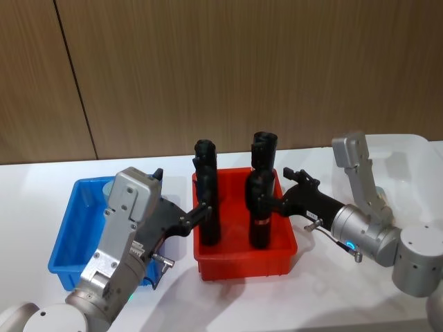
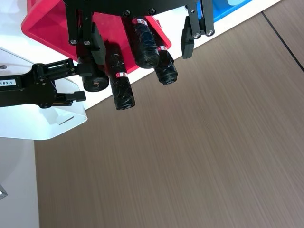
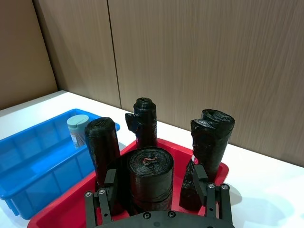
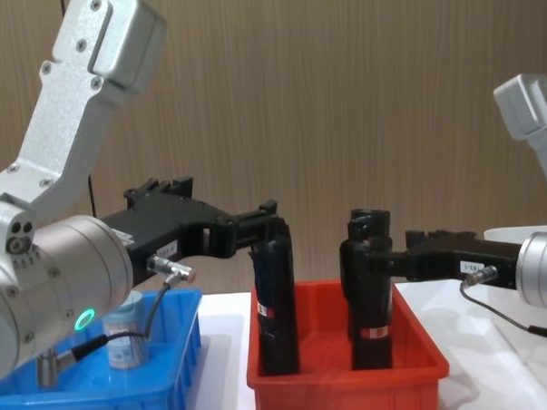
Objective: Pick the cotton swabs from the blue box and place them into the white box.
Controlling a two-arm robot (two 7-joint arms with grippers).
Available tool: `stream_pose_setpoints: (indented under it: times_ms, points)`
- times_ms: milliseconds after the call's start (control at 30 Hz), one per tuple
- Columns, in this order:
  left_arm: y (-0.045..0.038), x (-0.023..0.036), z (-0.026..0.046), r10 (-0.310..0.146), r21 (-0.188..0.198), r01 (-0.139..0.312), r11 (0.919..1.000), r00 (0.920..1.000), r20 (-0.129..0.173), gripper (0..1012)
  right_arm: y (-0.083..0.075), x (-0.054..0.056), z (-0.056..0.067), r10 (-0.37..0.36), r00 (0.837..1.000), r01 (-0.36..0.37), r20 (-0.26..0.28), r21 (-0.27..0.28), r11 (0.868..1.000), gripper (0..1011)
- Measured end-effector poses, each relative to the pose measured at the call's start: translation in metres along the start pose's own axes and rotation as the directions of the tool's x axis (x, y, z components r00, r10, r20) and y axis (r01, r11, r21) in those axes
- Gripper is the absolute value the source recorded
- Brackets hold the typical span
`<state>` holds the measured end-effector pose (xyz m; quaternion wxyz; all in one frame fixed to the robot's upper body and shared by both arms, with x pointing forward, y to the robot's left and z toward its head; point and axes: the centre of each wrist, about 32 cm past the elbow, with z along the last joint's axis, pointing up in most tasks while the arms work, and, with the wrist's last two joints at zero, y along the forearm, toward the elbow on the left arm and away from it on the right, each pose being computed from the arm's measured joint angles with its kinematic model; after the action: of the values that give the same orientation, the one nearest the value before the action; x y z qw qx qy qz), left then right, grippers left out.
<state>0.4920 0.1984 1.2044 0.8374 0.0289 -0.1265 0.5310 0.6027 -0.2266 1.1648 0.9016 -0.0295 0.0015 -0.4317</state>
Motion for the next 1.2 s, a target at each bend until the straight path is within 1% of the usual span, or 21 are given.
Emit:
stream_pose_setpoints:
  times_ms: [533,1200]
  points:
    - [0.0,0.0,0.0,0.0,0.0,0.0,1.0,1.0,0.0,1004,0.0001,-0.0003,0.0005,0.007,1.0,-0.007,0.002,-0.001,1.0,1002]
    - [0.0,0.0,0.0,0.0,0.0,0.0,1.0,1.0,0.0,1004,0.0076,-0.0026,0.0039,0.068,0.998,-0.068,0.003,0.0,0.998,1002]
